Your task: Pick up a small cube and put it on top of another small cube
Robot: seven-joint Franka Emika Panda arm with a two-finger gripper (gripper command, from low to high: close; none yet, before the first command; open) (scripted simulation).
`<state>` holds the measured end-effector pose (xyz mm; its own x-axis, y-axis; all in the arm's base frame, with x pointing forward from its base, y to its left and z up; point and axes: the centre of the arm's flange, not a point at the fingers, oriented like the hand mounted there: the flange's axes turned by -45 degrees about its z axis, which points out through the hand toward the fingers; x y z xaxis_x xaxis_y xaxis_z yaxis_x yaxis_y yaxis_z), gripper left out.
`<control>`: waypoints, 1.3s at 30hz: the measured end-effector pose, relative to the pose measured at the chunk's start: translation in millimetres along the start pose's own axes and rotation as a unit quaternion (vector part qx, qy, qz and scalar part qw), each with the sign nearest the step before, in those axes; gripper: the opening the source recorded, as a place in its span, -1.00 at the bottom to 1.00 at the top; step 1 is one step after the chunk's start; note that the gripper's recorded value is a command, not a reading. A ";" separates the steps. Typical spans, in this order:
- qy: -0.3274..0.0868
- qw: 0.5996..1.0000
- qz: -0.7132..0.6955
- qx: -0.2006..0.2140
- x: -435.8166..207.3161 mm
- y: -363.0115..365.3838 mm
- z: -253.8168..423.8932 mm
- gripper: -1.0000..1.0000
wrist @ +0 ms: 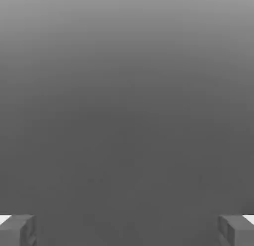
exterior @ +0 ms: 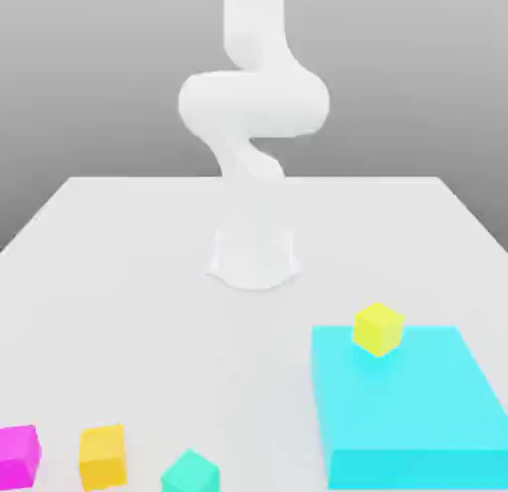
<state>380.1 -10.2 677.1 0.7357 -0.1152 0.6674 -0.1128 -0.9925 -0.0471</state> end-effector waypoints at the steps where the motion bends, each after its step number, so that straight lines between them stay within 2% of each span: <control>1: -0.014 1.000 0.022 -0.010 0.4 4.5 20.7 0.00; 6: -0.074 0.988 0.124 -0.055 -9.3 32.8 116.2 0.00; 12: -0.140 0.953 0.245 -0.108 -45.0 76.7 221.4 0.00; 18: -0.197 0.896 0.366 -0.159 -105.9 127.1 312.3 0.00; 27: -0.272 0.776 0.524 -0.221 -230.9 178.5 416.7 0.00; 31: -0.277 0.764 0.538 -0.226 -270.8 184.2 456.3 0.00; 32: -0.277 0.763 0.538 -0.226 -279.6 184.7 465.1 -1.00; 39: -0.277 0.763 0.538 -0.226 -281.3 184.8 466.9 -1.00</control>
<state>464.2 -180.2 133.6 0.2098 -0.9777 0.0008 -0.9777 -0.2098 -0.0019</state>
